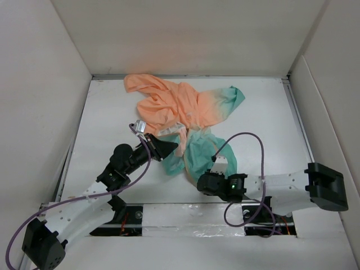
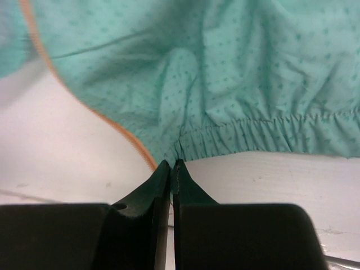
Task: Zip up the jacket
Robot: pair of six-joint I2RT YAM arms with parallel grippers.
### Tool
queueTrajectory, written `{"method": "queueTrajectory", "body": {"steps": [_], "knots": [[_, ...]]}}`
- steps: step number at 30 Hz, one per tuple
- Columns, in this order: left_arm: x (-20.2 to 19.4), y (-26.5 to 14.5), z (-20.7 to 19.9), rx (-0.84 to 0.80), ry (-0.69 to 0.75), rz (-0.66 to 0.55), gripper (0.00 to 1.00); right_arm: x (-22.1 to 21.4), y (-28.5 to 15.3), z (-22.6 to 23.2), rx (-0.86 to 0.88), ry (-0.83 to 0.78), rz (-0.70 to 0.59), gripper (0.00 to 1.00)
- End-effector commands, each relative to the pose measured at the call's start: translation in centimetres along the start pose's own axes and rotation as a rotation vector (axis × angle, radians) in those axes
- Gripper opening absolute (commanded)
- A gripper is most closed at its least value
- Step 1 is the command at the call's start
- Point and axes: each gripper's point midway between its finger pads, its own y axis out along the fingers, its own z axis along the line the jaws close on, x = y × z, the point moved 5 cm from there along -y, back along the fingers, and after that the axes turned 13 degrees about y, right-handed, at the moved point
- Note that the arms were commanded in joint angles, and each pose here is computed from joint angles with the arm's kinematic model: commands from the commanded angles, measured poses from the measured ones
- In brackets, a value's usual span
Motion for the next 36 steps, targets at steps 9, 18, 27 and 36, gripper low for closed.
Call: {"method": "queueTrajectory", "body": {"steps": [9, 18, 27, 36], "knots": [[5.7, -1.3, -2.5, 0.005, 0.010, -0.195, 0.00, 15.2, -10.7, 11.4, 0.762, 0.151, -0.432, 0.00], [6.9, -1.1, -3.0, 0.029, -0.033, -0.205, 0.00, 20.7, -10.8, 9.0, 1.065, 0.382, -0.782, 0.00], [3.2, 0.7, -1.8, -0.047, -0.110, -0.118, 0.00, 22.0, -11.0, 11.1, 1.342, 0.479, -0.636, 0.00], [4.8, 1.0, -2.6, -0.027, -0.148, -0.242, 0.00, 21.7, -12.7, 12.8, 1.449, 0.528, -0.643, 0.00]]}}
